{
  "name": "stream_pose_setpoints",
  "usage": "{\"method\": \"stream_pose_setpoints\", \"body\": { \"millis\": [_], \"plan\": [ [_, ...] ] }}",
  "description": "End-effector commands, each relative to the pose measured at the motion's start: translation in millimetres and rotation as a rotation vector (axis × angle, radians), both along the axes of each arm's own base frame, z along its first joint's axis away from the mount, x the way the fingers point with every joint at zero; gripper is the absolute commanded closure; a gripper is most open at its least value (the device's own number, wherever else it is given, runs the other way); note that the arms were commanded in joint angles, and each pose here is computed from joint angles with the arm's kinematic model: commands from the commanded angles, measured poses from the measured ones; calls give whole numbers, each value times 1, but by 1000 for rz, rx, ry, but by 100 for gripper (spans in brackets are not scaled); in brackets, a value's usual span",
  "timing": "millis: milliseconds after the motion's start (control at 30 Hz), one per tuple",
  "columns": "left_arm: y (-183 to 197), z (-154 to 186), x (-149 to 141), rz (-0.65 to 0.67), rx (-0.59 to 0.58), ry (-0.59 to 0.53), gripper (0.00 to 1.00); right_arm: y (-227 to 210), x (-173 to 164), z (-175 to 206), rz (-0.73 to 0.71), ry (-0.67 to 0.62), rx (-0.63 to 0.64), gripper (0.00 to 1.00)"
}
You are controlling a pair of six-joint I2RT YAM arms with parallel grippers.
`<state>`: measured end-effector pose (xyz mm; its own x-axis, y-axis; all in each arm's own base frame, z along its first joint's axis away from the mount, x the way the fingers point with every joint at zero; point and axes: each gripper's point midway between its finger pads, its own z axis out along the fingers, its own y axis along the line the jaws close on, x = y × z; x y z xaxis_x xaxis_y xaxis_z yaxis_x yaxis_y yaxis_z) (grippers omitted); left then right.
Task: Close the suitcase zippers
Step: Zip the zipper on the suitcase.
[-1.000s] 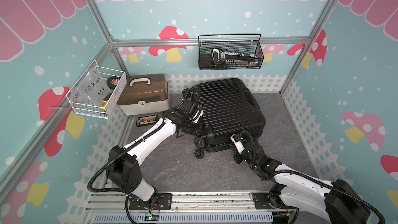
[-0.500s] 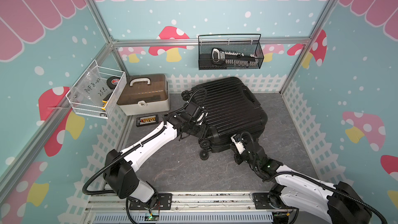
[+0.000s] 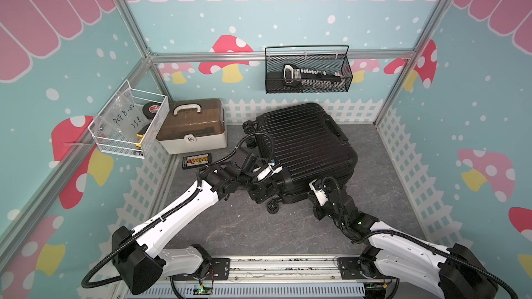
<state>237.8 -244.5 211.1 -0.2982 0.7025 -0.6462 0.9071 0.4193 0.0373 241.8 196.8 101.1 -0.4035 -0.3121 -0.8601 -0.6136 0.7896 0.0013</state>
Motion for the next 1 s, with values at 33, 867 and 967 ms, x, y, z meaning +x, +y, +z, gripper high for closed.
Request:
{"method": "stream_pose_setpoints", "body": {
  "millis": [33,867,967],
  "plan": [
    [-7,-4,-1,-186,45,-94,14,5,4,12,4,-51,30,100],
    [-69,3,43,124,-161,-20,65,37,-13,36,216,-108,117,100],
    [-79,11,46,164,-225,-49,65,42,-19,41,259,-122,139,100]
  ]
}}
